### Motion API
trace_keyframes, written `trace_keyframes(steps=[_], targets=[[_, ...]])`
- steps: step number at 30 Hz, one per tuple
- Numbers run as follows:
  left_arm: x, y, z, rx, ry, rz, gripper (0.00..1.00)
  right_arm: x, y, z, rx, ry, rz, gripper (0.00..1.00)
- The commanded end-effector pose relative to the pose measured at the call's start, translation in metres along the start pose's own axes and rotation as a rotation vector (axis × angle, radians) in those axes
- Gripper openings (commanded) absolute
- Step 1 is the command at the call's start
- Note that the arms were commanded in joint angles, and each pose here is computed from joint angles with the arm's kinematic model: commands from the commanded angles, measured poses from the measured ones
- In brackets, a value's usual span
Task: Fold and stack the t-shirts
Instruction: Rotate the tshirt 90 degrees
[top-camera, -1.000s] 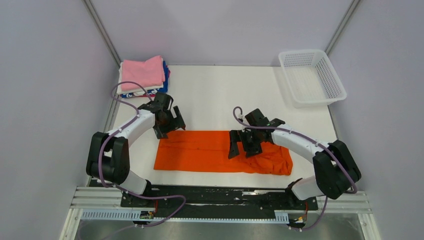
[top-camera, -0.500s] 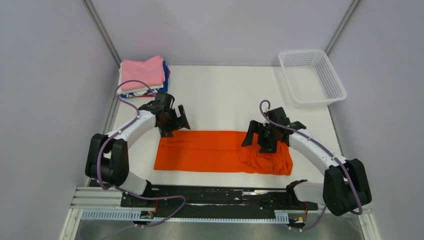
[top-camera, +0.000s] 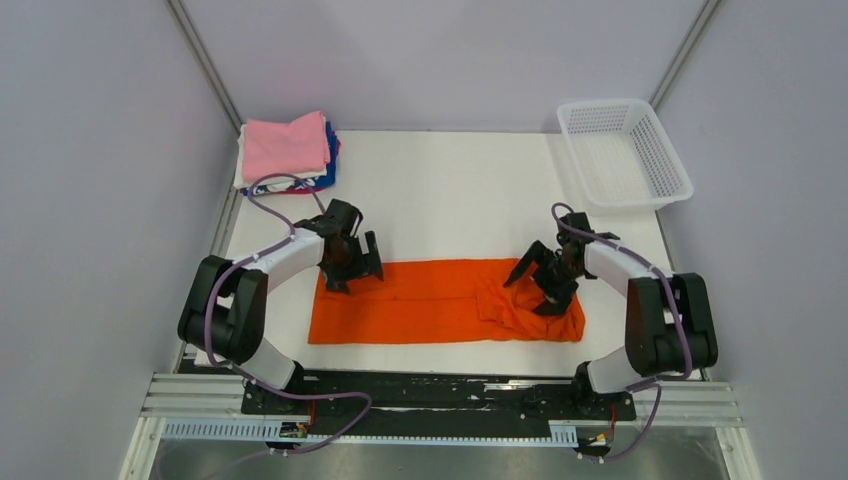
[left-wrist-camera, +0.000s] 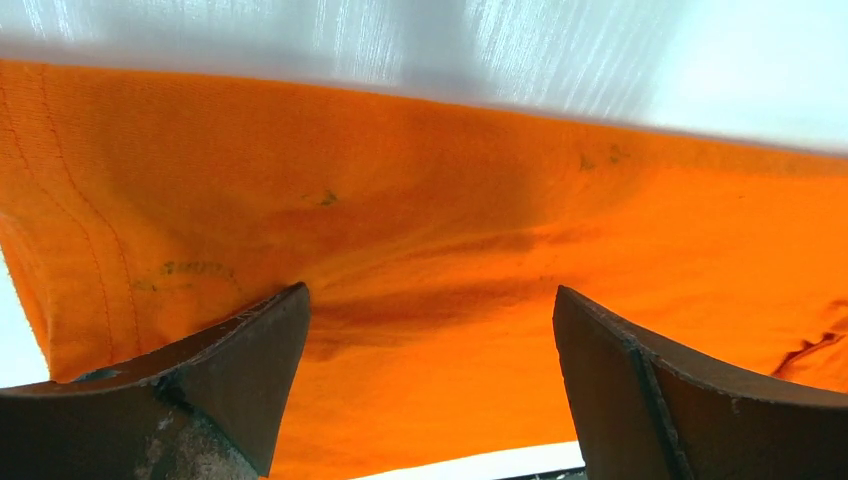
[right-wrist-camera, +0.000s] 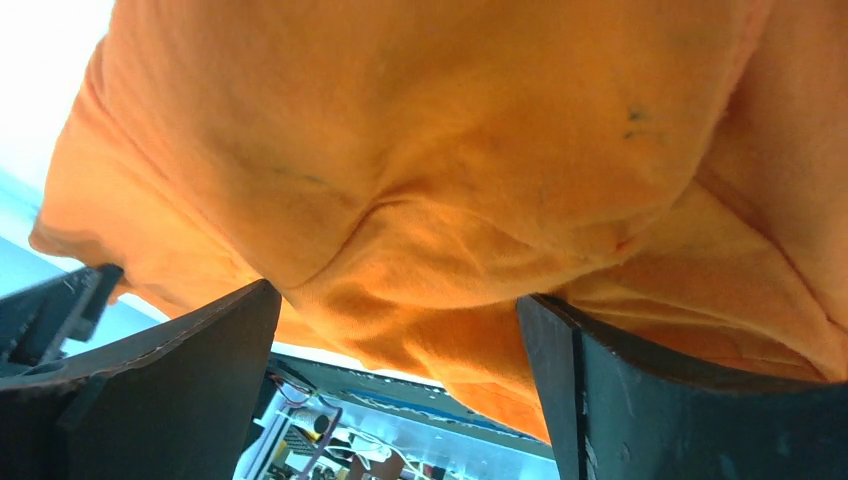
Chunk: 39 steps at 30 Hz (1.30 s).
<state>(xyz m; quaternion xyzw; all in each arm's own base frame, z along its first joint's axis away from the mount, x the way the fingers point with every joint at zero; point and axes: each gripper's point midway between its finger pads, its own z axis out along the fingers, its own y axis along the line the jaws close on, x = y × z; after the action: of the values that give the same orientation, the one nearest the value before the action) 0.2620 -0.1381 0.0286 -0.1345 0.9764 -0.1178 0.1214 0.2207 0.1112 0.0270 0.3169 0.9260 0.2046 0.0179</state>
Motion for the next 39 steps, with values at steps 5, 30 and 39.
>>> trace_keyframes(steps=[5, 30, 39], targets=[[0.023, 0.019, -0.001, -0.033, 0.007, -0.061, 1.00, -0.165, 0.049, 0.030, 0.112, -0.385, -0.190, 1.00], [0.112, -0.150, -0.003, 0.366, 0.119, 0.318, 1.00, -0.242, 0.378, 0.060, -0.551, -0.581, -0.885, 1.00], [0.082, -0.161, -0.071, 0.400, -0.097, 0.335, 1.00, -0.234, 0.411, -0.082, -0.613, -0.821, -0.979, 1.00]])
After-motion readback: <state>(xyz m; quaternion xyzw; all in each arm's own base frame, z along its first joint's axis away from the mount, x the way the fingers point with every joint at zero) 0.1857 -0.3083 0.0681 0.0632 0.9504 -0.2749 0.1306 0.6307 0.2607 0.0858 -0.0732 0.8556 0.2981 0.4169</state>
